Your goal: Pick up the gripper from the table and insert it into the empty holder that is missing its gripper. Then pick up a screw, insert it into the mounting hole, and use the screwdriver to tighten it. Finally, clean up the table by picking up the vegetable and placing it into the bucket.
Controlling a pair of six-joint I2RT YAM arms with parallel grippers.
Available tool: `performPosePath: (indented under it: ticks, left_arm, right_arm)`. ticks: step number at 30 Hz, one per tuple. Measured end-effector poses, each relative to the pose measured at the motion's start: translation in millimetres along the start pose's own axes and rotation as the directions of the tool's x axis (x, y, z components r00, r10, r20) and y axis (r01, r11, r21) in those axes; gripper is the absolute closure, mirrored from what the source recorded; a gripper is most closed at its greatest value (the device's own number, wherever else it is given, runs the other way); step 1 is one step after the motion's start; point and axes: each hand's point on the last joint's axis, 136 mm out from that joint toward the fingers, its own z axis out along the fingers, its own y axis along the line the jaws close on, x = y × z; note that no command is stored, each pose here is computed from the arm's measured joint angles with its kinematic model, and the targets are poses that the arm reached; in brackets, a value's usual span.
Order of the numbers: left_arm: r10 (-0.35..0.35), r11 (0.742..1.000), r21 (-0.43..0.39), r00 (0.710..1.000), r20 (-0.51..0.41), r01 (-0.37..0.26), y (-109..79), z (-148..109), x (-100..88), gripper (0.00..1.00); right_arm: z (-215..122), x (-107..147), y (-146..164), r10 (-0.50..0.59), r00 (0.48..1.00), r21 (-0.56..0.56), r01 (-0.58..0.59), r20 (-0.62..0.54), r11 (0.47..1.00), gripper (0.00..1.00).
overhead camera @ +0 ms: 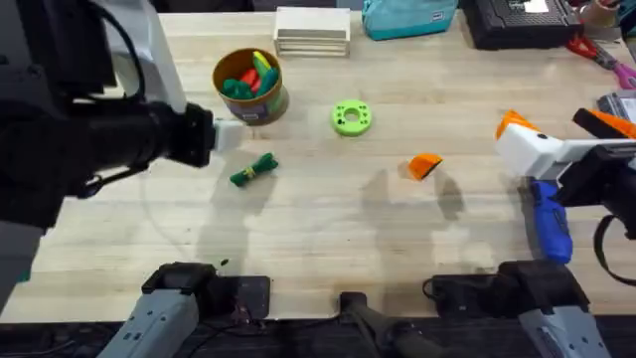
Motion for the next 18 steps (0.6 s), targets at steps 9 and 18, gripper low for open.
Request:
performPosePath:
  ticks: [9, 18]
  left_arm:
    - [-0.009, 0.997, 0.078, 1.0, 0.025, 0.007, -5.3, 21.6, -19.5, 0.015]
    - [-0.065, 0.974, 0.211, 0.992, -0.111, 0.088, -25.6, 35.3, 2.6, 0.569]
  right_arm:
    - [-0.1, -0.1, 0.0, 0.0, 1.0, 0.0, 0.0, 0.0, 1.0, 0.012]
    - [-0.1, -0.1, 0.0, 0.0, 1.0, 0.0, 0.0, 0.0, 1.0, 0.012]
